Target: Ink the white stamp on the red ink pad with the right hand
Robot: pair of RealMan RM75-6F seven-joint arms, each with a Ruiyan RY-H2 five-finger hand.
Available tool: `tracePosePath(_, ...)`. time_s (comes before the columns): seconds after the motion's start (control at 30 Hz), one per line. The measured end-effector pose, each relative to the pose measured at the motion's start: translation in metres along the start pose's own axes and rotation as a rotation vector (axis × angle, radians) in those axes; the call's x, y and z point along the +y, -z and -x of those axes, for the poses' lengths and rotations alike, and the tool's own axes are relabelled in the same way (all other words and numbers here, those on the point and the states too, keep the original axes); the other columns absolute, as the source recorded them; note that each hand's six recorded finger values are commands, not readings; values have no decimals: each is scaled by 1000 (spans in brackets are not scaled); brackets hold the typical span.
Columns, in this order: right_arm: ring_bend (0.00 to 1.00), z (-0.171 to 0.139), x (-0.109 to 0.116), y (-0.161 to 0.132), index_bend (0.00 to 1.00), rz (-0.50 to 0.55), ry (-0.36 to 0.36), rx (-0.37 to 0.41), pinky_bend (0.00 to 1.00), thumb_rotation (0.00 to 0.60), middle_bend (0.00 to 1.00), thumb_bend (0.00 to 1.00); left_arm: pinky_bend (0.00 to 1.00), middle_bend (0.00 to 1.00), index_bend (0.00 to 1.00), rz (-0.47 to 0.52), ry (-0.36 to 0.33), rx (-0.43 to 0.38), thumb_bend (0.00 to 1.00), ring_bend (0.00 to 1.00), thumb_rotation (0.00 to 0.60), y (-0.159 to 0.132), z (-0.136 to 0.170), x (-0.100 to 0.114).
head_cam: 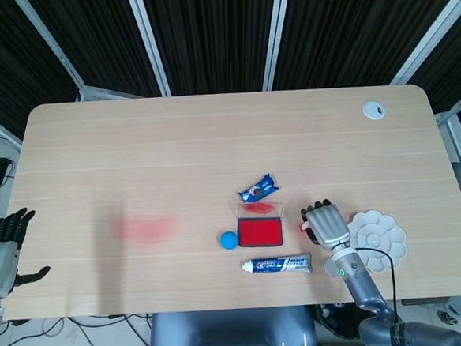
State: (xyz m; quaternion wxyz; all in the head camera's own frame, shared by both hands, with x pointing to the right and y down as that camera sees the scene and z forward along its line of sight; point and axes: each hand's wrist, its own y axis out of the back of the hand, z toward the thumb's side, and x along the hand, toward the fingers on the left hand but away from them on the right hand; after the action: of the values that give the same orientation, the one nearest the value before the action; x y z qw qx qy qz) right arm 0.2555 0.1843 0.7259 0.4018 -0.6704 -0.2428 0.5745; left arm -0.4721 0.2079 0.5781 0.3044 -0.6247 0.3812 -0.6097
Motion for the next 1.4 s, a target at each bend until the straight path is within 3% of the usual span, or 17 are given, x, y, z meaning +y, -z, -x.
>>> tracePosePath(0.13,489,-2,3,-3,730,5,7,10,512,600,605,646,0,0,0,0,0,-1,23,0,600,0,0,0)
tracePosePath(0.4,520,-7,13,-21,761,-7,16,45,568,600,630,662,0,0,0,3,-1,-6,24,0,600,-1,1,1)
tracePosePath(1.0,534,4,31,-69,783,-47,-20,45,569,600,648,666,0,0,0,17,6,-8,23,0,600,0,0,2)
tracePosePath(1.4,540,18,22,-102,792,-46,-65,24,569,600,656,668,0,0,0,30,20,-2,23,0,600,1,0,2)
